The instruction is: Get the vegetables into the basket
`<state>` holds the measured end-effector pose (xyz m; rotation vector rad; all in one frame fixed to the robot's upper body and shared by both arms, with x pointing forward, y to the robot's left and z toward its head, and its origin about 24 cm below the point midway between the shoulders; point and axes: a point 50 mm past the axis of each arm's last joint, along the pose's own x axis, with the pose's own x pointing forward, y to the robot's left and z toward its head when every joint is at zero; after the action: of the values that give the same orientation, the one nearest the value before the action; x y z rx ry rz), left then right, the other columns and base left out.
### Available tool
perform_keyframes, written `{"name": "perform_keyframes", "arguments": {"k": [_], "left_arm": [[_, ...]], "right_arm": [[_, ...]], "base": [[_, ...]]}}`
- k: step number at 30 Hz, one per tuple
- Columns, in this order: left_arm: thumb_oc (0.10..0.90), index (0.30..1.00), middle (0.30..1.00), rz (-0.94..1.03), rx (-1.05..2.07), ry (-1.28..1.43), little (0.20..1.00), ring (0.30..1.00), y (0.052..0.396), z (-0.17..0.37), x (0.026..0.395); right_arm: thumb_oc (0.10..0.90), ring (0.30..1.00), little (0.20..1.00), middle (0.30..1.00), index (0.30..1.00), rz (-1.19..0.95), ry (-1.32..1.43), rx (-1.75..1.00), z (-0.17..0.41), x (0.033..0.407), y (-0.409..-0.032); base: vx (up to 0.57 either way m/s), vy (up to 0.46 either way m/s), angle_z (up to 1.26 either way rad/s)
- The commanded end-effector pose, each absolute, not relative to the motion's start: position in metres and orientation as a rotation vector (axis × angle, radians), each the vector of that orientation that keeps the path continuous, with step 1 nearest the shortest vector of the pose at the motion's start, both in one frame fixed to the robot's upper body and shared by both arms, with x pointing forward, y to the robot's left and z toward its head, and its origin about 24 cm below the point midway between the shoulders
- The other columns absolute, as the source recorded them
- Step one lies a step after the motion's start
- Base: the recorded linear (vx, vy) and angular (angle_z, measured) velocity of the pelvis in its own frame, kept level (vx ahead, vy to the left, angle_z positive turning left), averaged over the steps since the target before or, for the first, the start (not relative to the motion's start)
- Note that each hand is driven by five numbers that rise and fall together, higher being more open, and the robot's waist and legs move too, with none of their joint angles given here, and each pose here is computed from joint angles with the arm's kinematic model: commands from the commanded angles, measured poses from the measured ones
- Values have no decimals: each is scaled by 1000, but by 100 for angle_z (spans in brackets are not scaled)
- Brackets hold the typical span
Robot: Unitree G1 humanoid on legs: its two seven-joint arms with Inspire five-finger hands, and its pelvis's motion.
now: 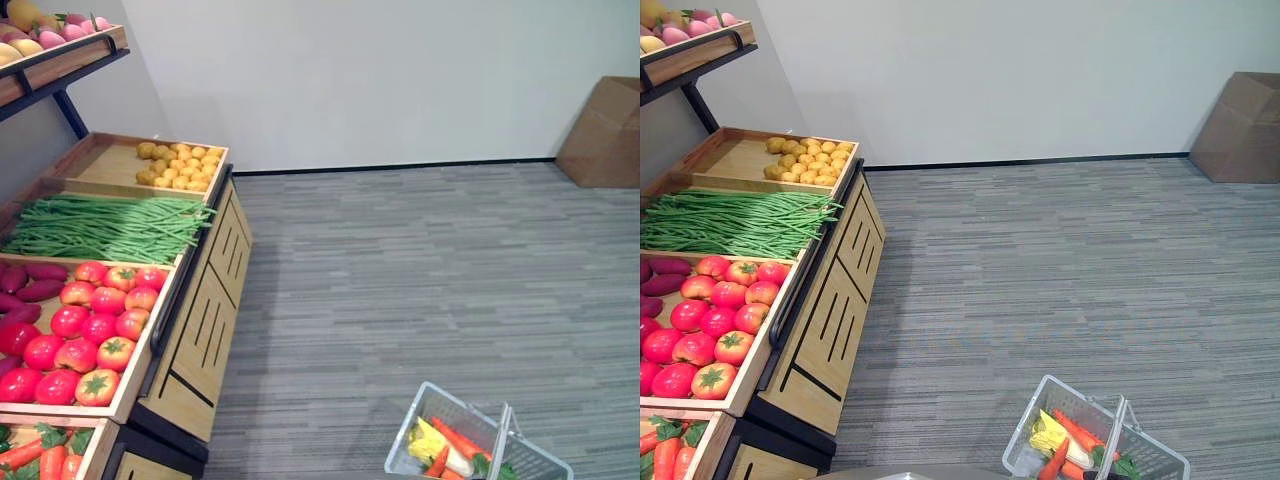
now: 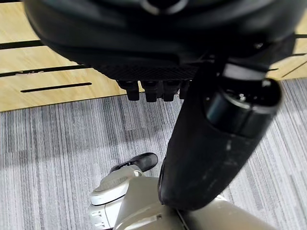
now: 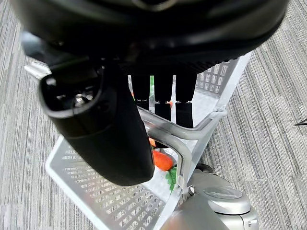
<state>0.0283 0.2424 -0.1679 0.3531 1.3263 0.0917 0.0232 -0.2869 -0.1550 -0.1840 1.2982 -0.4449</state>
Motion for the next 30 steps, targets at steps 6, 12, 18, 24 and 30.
{"name": "perform_keyframes", "arguments": {"k": [6,12,18,24,30], "left_arm": [[900,1000,1000,75,359,1300,1000,1000,233,-169,42],[900,1000,1000,60,353,1308,1000,1000,232,-170,42],[900,1000,1000,41,357,1311,1000,1000,230,-170,44],[900,1000,1000,27,357,1309,1000,1000,228,-171,45],[900,1000,1000,23,349,1302,1000,1000,226,-171,47]], "right_arm": [[900,1000,1000,1000,1000,-437,1339,-220,-156,23,-287],[900,1000,1000,1000,1000,-410,1381,-197,-158,15,-281],[900,1000,1000,1000,1000,-351,1393,-194,-162,16,-271],[900,1000,1000,1000,1000,-306,1389,-200,-163,19,-266],[900,1000,1000,1000,1000,-292,1381,-194,-164,22,-265]], "base": [[0,0,0],[0,0,0],[0,0,0],[0,0,0],[0,0,0]]}}
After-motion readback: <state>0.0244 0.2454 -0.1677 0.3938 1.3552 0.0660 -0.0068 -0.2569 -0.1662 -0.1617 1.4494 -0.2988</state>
